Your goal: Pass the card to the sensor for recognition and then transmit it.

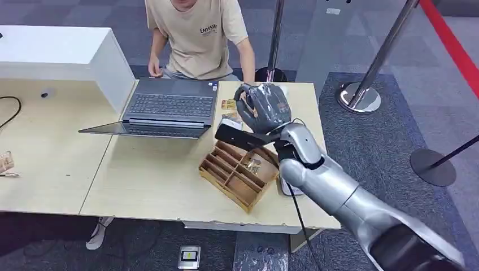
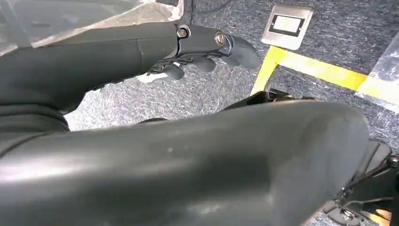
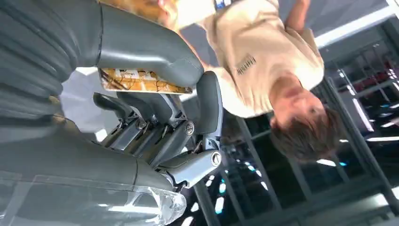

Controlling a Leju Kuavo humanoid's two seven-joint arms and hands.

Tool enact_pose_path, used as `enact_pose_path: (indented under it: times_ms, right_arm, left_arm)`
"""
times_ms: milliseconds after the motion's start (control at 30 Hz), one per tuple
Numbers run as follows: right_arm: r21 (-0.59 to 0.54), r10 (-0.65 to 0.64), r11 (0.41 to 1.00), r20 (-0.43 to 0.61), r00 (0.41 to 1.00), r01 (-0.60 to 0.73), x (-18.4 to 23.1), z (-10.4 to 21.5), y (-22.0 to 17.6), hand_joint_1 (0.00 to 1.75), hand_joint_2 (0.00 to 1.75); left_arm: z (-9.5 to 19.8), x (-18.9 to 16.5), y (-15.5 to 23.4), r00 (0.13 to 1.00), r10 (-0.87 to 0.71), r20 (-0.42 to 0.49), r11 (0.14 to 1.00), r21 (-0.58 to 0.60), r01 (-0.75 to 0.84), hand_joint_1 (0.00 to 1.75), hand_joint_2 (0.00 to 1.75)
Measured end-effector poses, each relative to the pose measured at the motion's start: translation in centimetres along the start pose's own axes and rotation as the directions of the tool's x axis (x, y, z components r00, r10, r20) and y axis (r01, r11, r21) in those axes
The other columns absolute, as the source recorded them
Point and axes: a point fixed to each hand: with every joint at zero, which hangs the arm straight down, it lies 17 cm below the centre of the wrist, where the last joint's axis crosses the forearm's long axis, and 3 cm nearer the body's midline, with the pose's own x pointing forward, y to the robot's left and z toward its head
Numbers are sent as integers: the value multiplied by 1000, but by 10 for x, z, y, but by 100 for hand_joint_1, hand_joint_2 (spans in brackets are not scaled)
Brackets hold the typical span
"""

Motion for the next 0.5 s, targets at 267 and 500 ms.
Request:
enact_pose_path:
  times_ms: [267,500]
  right_arm:
    - [136,193,973,-28,981,-187,-40,-20,12,175,175]
    - [254,400,882,44,916,-397,-49,-12,47,175,175]
  left_arm:
    - [0,9,1,1000,-13,26,1000,2,13,0,0]
    - [1,13,2,999,1,38,1000,3,-1,0,0]
